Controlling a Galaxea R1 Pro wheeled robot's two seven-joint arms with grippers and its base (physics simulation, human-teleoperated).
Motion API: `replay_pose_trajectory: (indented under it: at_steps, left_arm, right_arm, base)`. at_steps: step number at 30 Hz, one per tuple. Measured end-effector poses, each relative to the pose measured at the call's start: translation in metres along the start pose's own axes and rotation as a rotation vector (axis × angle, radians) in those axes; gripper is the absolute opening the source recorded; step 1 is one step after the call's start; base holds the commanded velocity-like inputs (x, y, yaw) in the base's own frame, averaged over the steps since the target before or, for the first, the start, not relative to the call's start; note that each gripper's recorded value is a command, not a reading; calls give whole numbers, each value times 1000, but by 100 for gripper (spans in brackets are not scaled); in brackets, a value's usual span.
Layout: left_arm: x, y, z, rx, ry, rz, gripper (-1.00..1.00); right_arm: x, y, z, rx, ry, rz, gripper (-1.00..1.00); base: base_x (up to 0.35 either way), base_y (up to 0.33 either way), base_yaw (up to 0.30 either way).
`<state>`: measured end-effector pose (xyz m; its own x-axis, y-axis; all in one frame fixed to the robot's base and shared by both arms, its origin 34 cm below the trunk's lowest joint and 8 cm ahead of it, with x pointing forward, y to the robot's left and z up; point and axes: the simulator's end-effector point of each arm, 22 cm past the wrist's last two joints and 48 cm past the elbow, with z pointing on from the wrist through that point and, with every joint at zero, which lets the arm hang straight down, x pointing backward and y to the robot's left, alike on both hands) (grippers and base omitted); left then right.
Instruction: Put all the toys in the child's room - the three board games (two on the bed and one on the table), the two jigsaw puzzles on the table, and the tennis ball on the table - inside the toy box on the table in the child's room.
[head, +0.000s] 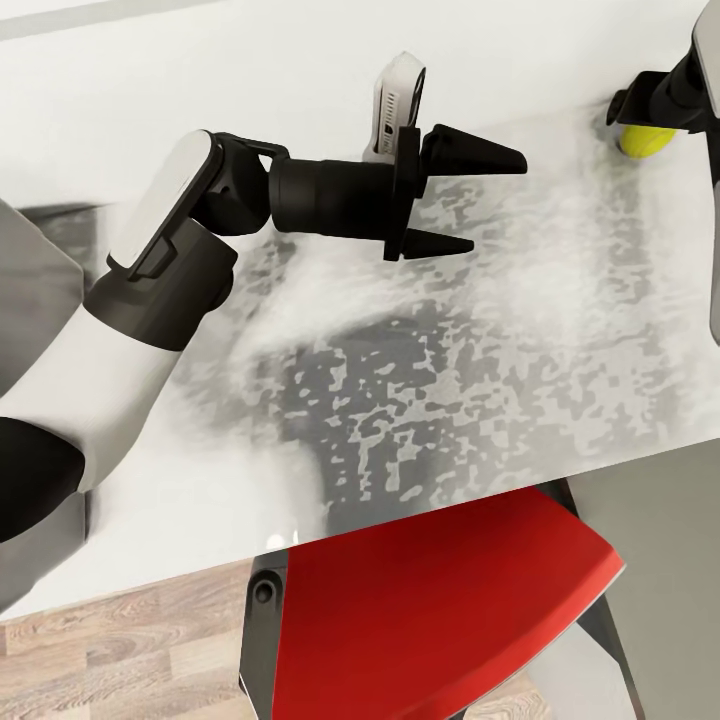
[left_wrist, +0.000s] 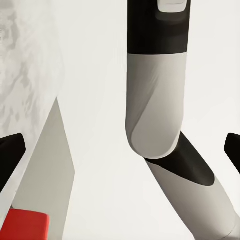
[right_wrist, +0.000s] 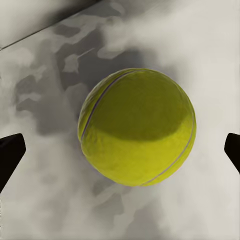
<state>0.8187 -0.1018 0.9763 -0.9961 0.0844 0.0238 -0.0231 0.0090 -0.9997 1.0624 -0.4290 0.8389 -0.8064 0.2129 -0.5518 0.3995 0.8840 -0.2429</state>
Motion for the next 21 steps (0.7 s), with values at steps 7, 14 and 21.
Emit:
replay_pose_trajectory:
  at_steps: [7, 14, 21]
  left_arm:
    - [0, 1, 0, 0, 0, -1, 100]
    - [0, 5, 0, 2, 0, -7, 100]
    - [0, 12, 1, 1, 1, -17, 100]
  right_arm:
    - [0, 0, 1, 1, 0, 0, 100]
    - [4, 0, 5, 3, 3, -1, 100]
    - [10, 1, 12, 5, 10, -3, 100]
  base:
    - [0, 0, 0]
    - [0, 0, 0]
    - [0, 0, 0]
